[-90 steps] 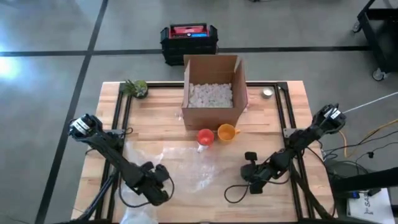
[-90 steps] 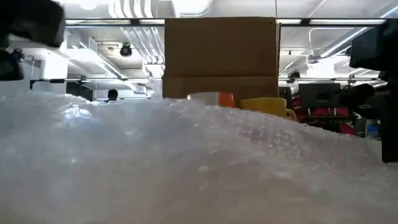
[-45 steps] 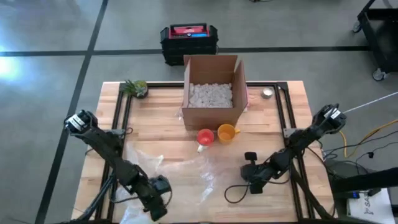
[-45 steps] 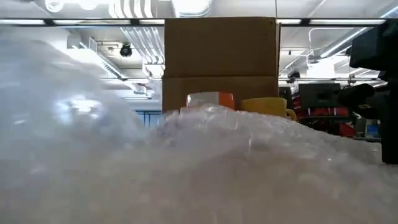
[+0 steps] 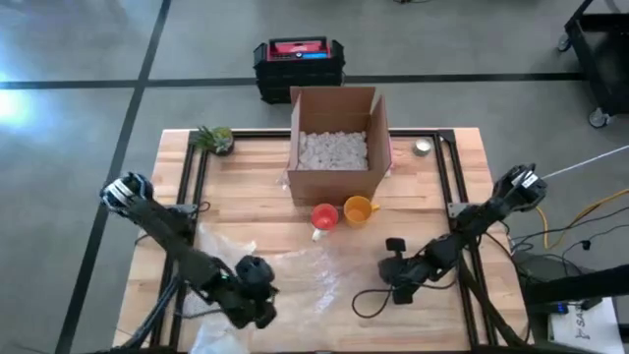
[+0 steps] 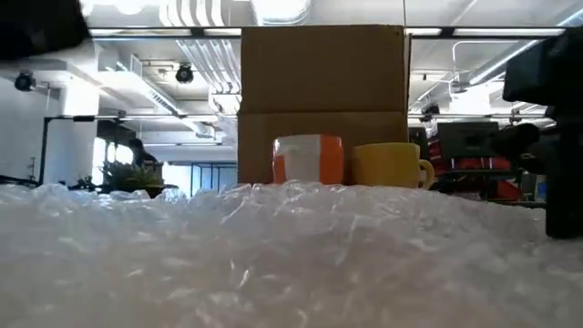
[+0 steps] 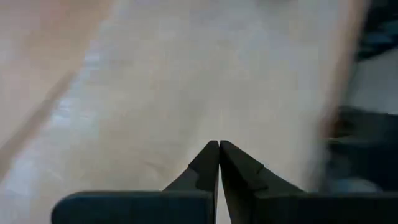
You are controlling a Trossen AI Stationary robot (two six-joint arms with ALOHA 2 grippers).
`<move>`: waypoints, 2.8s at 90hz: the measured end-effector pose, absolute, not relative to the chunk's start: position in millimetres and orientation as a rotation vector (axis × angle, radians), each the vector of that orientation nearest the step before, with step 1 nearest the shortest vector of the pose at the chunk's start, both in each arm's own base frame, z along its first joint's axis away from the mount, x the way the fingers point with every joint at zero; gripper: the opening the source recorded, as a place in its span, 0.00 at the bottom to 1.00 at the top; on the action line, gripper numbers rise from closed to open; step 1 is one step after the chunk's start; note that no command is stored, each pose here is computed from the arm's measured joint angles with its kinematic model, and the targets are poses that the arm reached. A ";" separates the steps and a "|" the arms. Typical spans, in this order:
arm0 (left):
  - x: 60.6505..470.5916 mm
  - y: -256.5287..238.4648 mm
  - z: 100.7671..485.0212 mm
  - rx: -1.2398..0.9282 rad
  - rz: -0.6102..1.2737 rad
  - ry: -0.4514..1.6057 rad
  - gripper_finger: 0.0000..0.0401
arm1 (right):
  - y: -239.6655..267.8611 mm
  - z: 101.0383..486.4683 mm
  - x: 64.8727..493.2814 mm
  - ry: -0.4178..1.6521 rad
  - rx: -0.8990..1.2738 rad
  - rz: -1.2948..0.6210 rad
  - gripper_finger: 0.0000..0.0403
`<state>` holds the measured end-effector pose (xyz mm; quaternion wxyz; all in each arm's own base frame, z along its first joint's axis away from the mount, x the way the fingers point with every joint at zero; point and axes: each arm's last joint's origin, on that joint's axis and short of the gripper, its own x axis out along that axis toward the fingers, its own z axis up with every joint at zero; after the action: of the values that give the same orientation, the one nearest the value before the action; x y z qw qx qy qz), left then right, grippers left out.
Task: Wrap mug
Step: Wrap the yellow mug with the transparent bubble wrap
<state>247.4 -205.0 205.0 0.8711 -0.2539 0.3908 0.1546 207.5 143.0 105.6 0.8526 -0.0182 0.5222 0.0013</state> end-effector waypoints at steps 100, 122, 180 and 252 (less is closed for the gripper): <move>260.2 -185.2 154.0 -0.442 0.608 0.726 0.00 | 58.0 205.9 291.5 1.077 -0.325 -0.054 0.49; 260.9 -185.9 154.4 -0.421 0.589 0.729 0.00 | 42.1 179.5 308.5 1.325 -0.339 -0.099 0.57; 262.6 -187.4 155.3 -0.428 0.570 0.718 0.00 | 78.1 246.2 292.4 1.294 -0.217 0.062 0.02; 264.1 -188.4 156.0 -0.442 0.563 0.704 0.00 | 190.0 198.9 342.8 1.225 -0.309 0.277 0.02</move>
<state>264.1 -188.4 156.0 0.8767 -0.2120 0.3372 0.2696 342.8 190.0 198.9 0.7980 -0.1441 0.5709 0.1288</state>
